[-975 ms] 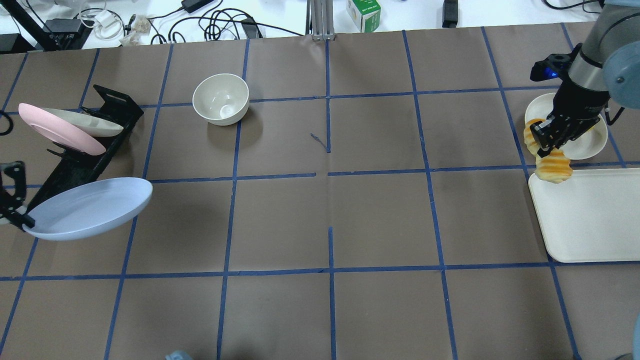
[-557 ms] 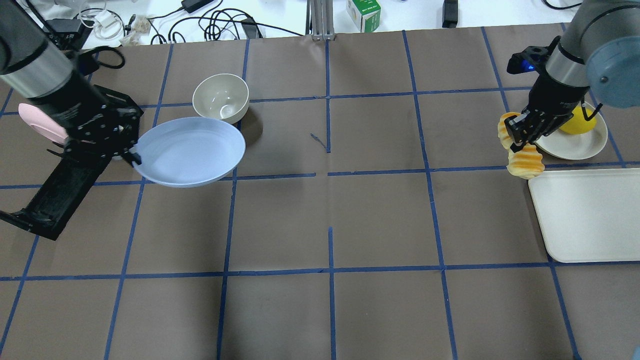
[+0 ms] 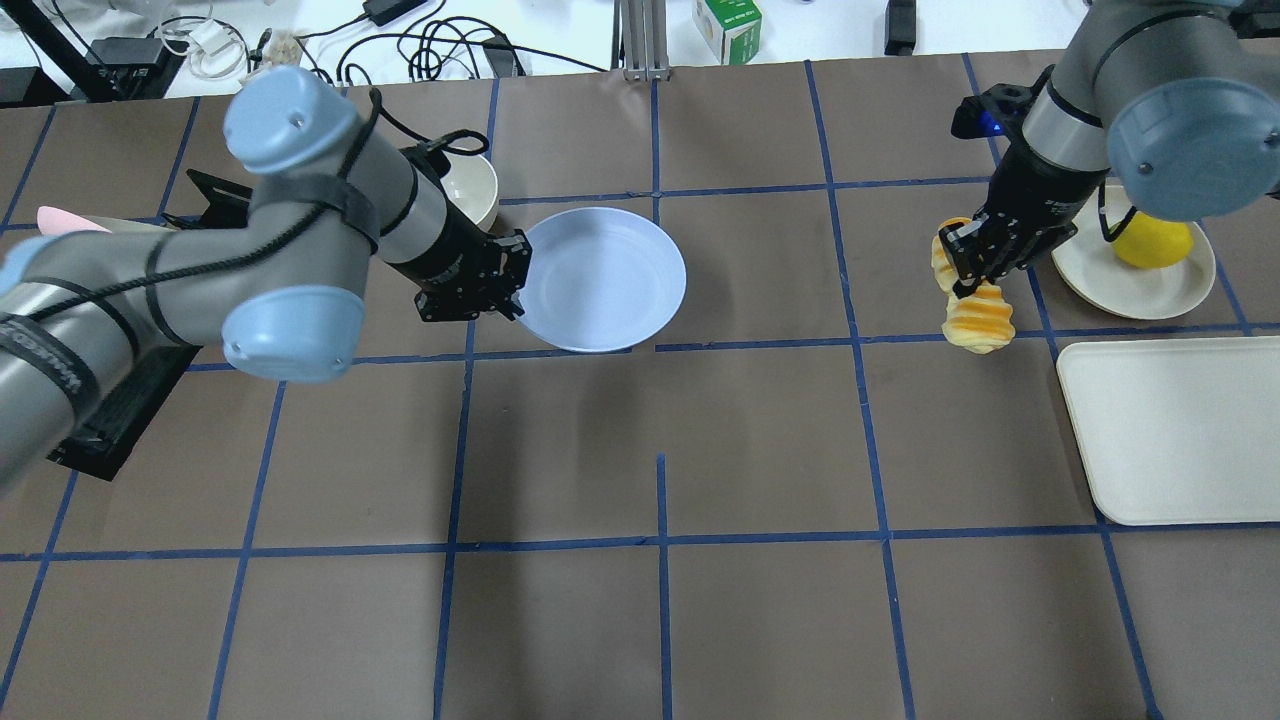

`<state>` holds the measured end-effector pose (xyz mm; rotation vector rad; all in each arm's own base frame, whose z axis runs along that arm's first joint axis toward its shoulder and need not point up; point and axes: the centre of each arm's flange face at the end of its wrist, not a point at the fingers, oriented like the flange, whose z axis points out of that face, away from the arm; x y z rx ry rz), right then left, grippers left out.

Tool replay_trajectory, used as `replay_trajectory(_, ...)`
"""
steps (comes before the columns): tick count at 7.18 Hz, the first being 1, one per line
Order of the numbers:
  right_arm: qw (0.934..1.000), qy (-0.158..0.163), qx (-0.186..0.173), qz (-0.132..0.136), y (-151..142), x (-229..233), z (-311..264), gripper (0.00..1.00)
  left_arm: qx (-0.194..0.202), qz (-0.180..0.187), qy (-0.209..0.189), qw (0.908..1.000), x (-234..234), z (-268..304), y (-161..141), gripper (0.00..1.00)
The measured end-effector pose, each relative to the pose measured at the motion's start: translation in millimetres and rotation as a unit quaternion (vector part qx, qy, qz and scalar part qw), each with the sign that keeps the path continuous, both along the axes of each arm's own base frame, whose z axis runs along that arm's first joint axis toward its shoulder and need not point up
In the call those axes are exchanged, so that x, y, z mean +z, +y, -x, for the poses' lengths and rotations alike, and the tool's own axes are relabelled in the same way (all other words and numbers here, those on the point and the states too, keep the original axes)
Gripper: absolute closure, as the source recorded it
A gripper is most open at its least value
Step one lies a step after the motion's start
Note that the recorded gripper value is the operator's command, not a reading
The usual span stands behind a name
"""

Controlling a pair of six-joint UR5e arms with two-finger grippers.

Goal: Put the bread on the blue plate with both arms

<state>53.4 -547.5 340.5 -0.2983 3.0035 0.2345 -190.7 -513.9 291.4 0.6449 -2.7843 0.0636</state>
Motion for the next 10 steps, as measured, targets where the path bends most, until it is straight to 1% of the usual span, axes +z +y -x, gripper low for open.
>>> replay_trajectory(1, 1.0000, 0.004, -0.008, -0.003, 2.9, -1.2, -27.3, 1.00, -0.002, 0.005, 0.003, 1.0000, -32.0, 8.4, 5.4, 1.00)
replay_trajectory(2, 0.9999, 0.007, -0.006, -0.004, 6.3, -2.6, -51.7, 1.00, -0.007, 0.003, 0.009, 0.9999, -55.3, 15.5, 6.0, 1.00)
replay_trajectory(4, 0.9999, 0.014, -0.008, -0.005, 16.4, -3.0, -97.3, 1.00, -0.016, -0.008, 0.029, 0.9994, -91.5, 27.2, 2.7, 1.00)
replay_trajectory(5, 0.9998, 0.015, -0.011, -0.006, 22.8, -3.9, -118.7, 1.00, -0.020, -0.011, 0.032, 0.9992, -102.9, 33.5, 2.7, 0.36)
replay_trajectory(6, 0.9998, 0.003, -0.017, -0.005, 27.6, -5.8, -139.6, 1.00, -0.026, -0.018, 0.031, 0.9990, -112.6, 44.1, 6.1, 0.00)
replay_trajectory(7, 0.9996, -0.020, -0.021, 0.000, 27.2, -9.6, -156.7, 1.00, -0.028, -0.019, 0.031, 0.9989, -116.9, 54.3, 9.1, 0.00)
replay_trajectory(8, 0.9993, -0.032, -0.020, 0.003, 23.5, -17.1, -165.5, 1.00, -0.026, -0.012, 0.032, 0.9991, -112.2, 59.3, 9.3, 0.00)
replay_trajectory(9, 0.9991, -0.039, -0.017, 0.008, 17.3, -27.4, -172.3, 1.00, -0.023, -0.003, 0.033, 0.9992, -101.9, 60.2, 8.2, 0.00)
replay_trajectory(10, 0.9987, -0.045, -0.012, 0.021, 10.7, -37.2, -183.5, 1.00, -0.018, 0.004, 0.034, 0.9992, -88.5, 57.5, 2.9, 0.00)
